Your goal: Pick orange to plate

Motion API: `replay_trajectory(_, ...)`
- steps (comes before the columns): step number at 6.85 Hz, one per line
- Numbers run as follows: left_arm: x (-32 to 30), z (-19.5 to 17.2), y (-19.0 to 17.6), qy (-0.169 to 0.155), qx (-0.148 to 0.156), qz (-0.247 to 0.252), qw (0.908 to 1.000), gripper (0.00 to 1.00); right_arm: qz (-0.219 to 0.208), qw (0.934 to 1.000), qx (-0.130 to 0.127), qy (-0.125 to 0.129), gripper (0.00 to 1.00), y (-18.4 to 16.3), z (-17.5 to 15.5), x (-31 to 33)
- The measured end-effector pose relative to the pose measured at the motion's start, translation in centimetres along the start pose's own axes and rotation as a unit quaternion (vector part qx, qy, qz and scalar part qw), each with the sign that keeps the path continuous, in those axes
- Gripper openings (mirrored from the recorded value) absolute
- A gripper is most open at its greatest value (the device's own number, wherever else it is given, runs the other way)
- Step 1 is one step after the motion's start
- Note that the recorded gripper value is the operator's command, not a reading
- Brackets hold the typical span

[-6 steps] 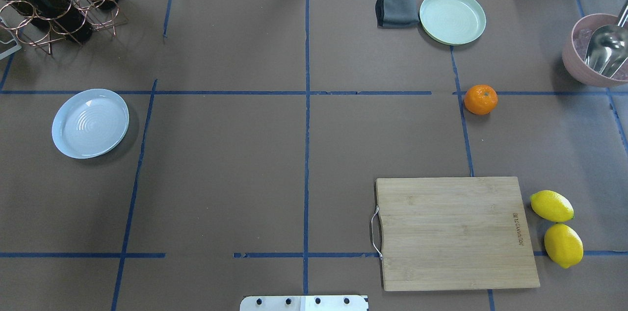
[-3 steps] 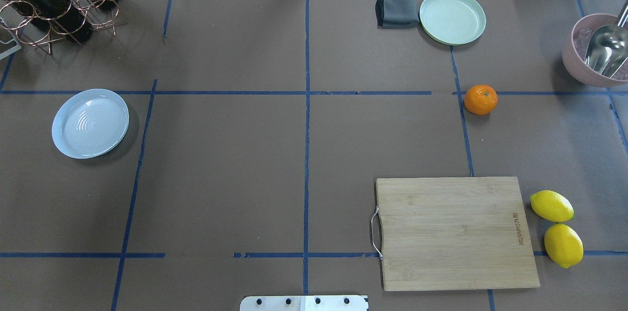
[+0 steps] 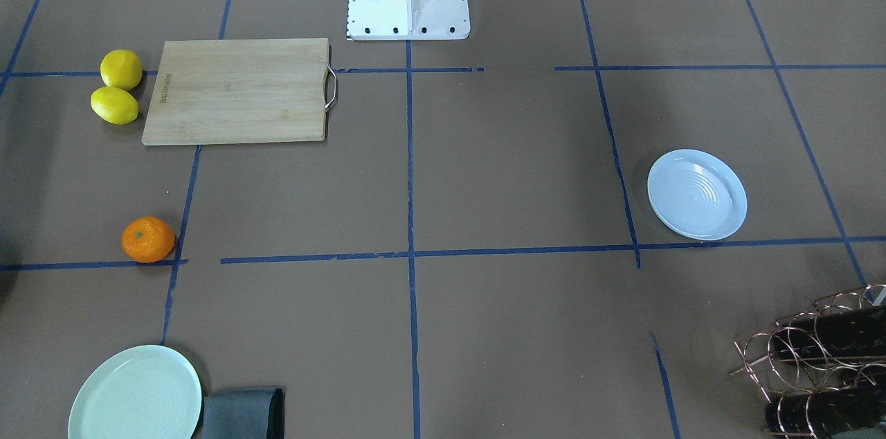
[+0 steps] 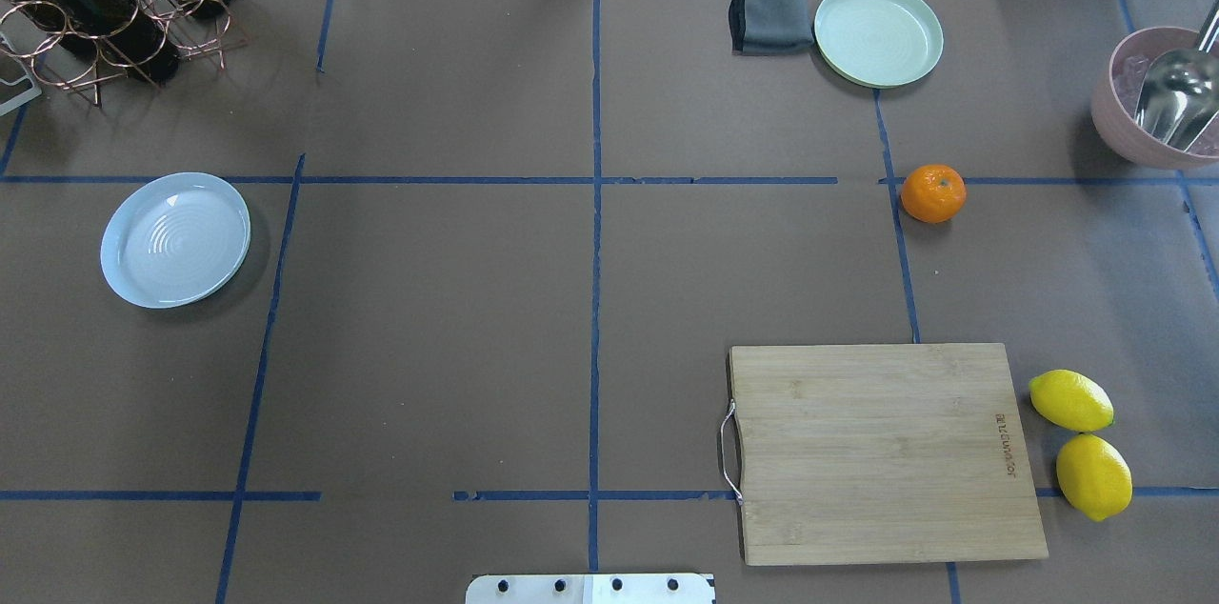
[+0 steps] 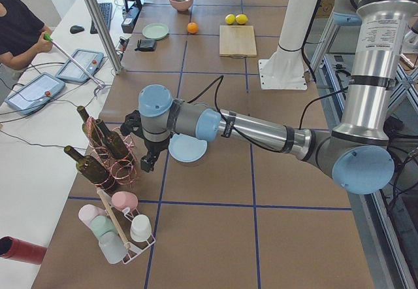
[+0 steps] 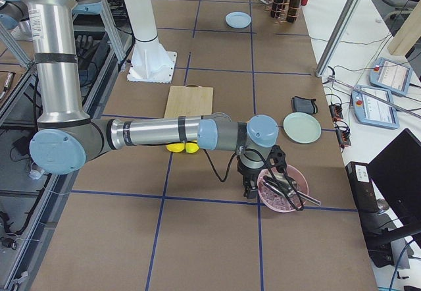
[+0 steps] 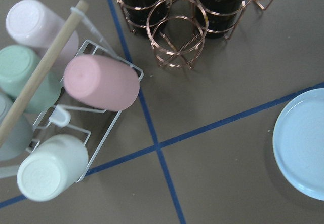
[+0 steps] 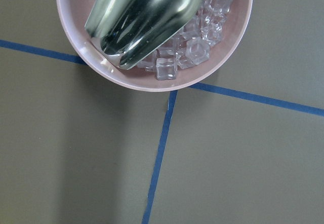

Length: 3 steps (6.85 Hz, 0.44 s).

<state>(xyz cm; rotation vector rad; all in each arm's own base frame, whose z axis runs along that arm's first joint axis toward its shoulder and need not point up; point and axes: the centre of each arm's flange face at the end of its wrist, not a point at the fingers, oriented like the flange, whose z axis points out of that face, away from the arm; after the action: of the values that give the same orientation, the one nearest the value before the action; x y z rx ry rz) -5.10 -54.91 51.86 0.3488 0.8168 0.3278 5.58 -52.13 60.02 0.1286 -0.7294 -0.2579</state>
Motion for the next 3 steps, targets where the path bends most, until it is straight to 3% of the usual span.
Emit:
replay_trajectory(1,1.6,0.7,-1.5,0.018,0.000,0.017,0.9997,1.00,-0.035,0.9987,0.036,0.008,1.00,-0.8,-0.9,-0.9)
replay_trajectory(3,3.0,0.6,-2.1,0.026,0.004,0.035,0.9990,1.00,-0.099,0.9887,0.109,0.027,1.00,-2.2,-3.2,-2.6)
